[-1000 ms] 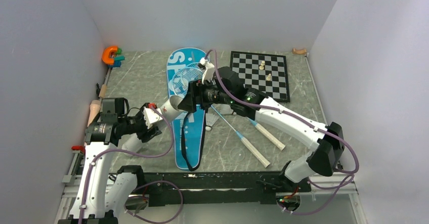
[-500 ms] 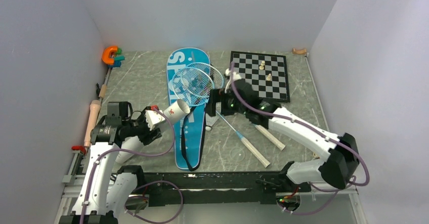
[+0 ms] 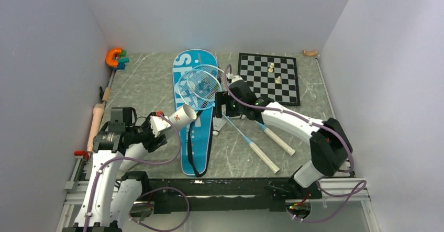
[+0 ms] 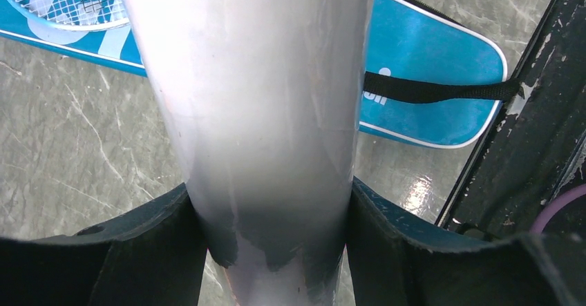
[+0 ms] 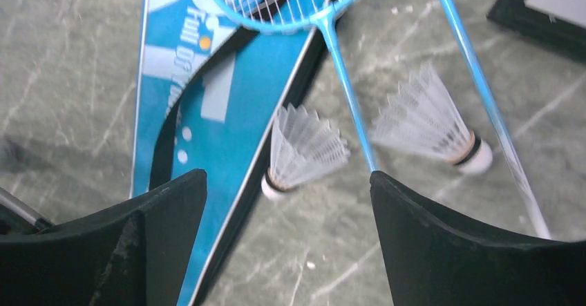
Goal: Pack up the badminton gear
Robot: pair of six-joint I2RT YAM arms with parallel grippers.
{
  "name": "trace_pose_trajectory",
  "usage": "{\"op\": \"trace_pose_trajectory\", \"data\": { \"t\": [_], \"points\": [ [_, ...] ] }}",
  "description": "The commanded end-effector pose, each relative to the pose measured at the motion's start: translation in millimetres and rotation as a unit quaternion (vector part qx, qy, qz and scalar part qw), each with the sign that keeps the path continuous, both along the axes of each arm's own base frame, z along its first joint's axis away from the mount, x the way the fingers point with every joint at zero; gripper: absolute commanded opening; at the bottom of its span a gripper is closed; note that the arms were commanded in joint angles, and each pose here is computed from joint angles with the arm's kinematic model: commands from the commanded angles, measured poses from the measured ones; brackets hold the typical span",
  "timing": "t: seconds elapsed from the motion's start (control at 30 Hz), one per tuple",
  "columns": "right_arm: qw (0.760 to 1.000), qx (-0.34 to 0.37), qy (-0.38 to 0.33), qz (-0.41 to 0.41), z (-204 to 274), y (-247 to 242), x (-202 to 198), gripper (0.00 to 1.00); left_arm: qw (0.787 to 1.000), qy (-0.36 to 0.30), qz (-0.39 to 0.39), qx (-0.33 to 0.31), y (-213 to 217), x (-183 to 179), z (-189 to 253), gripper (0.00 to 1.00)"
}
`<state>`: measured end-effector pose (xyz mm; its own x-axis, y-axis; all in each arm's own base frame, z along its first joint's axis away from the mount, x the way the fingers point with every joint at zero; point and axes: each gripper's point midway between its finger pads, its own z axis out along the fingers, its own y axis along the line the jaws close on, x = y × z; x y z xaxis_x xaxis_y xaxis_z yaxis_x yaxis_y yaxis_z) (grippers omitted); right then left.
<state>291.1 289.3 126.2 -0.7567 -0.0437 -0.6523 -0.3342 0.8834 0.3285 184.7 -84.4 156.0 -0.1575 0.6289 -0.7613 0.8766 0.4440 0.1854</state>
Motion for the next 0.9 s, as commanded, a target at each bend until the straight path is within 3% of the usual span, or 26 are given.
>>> {"op": "trace_pose_trajectory", "data": {
  "t": [0.0, 0.33, 0.87],
  "points": [
    [0.997, 0.038, -0.035, 0.056, 12.8, 34.0, 28.9, 0.88, 1.0, 0.001, -0.011, -0.008, -4.0, -6.2, 3.2, 0.48],
    [0.994, 0.043, 0.011, 0.097, -32.8, 48.6, 26.5, 0.71, 1.0, 0.001, -0.02, -0.005, -4.6, -11.8, 2.2, 0.48],
    [0.991, 0.073, 0.038, 0.102, -33.0, 27.2, -16.7, 0.43, 1.0, -0.002, -0.022, -0.004, -4.6, -11.1, 4.5, 0.48]
  ]
}}
